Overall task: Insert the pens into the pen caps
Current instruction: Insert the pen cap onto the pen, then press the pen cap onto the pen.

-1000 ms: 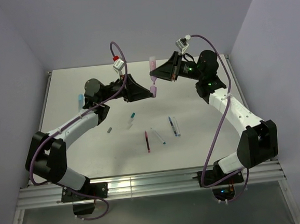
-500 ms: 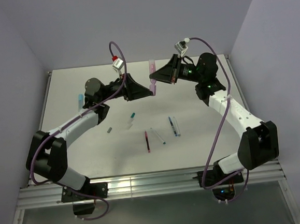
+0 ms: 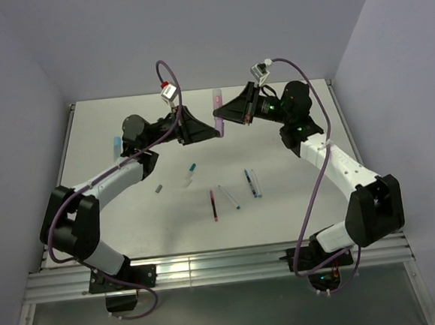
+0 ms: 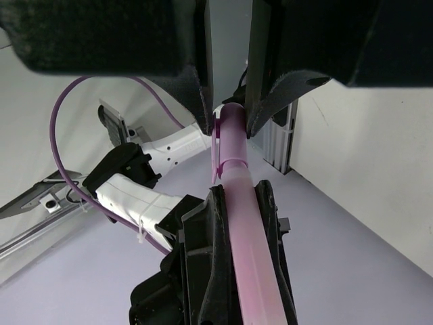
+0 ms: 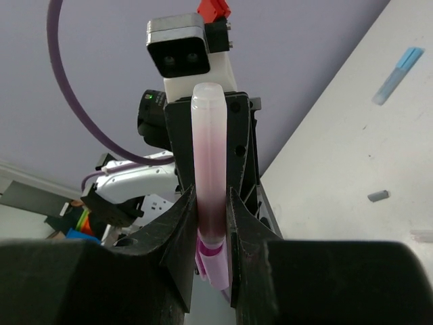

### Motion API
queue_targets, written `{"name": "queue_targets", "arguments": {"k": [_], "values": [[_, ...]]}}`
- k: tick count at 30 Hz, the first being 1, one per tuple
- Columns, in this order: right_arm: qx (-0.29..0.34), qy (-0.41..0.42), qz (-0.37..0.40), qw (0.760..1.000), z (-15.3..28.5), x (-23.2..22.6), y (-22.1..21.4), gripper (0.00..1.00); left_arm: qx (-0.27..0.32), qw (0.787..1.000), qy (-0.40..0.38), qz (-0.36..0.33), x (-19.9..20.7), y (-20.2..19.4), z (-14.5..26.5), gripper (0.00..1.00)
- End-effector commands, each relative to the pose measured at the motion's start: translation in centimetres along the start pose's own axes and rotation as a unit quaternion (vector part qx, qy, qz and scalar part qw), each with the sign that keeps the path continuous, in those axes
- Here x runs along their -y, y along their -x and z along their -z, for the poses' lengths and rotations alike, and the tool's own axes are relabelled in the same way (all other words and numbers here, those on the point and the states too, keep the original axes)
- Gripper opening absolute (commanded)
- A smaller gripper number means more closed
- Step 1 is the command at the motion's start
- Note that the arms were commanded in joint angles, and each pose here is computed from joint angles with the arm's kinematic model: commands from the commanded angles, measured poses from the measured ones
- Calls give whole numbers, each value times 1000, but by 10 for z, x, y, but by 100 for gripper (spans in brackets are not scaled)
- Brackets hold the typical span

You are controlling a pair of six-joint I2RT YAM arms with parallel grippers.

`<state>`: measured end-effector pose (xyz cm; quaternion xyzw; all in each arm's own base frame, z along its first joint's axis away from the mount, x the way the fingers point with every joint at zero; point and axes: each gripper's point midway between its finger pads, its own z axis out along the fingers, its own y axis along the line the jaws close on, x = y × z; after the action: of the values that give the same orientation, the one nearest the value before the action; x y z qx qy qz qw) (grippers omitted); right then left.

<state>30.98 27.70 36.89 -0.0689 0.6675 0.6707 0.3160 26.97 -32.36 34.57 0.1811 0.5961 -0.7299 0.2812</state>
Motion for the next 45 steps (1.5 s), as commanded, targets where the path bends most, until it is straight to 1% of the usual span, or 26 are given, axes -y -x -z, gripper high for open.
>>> {"name": "queue_targets", "arguments": {"k": [1,5,8,13,20,23,27,29,33,39,40,45], "values": [[-17,16,7,1000,-4,-3,-13,0,53,999,-12,-9,4,24,2,0],[-19,12,12,1000,-4,3,-16,0,81,996,-10,22,-5,30,11,0],[-16,10,13,1000,-5,5,-14,0,86,996,3,31,-13,31,14,0],[-17,5,9,1000,-6,10,-16,0,100,995,9,28,-18,37,20,0],[-33,-4,9,999,-10,26,-32,0,98,994,47,23,-37,43,23,1],[-39,-3,24,999,-12,28,-37,0,110,992,42,41,-38,47,24,0],[-35,-10,21,999,-12,32,-39,0,135,988,28,72,-36,51,26,0],[-33,-15,8,999,-13,36,-39,0,147,985,22,92,-36,52,28,0],[-24,-25,-23,999,-18,41,-36,0,160,984,15,76,-34,55,30,0],[-19,-35,-67,997,-21,47,-36,0,159,986,35,45,-42,56,35,0],[-21,-33,-71,997,-21,46,-36,0,162,985,46,49,-48,58,38,0],[-39,-22,-47,998,-22,40,-46,0,170,982,62,47,-56,69,43,0]]}}
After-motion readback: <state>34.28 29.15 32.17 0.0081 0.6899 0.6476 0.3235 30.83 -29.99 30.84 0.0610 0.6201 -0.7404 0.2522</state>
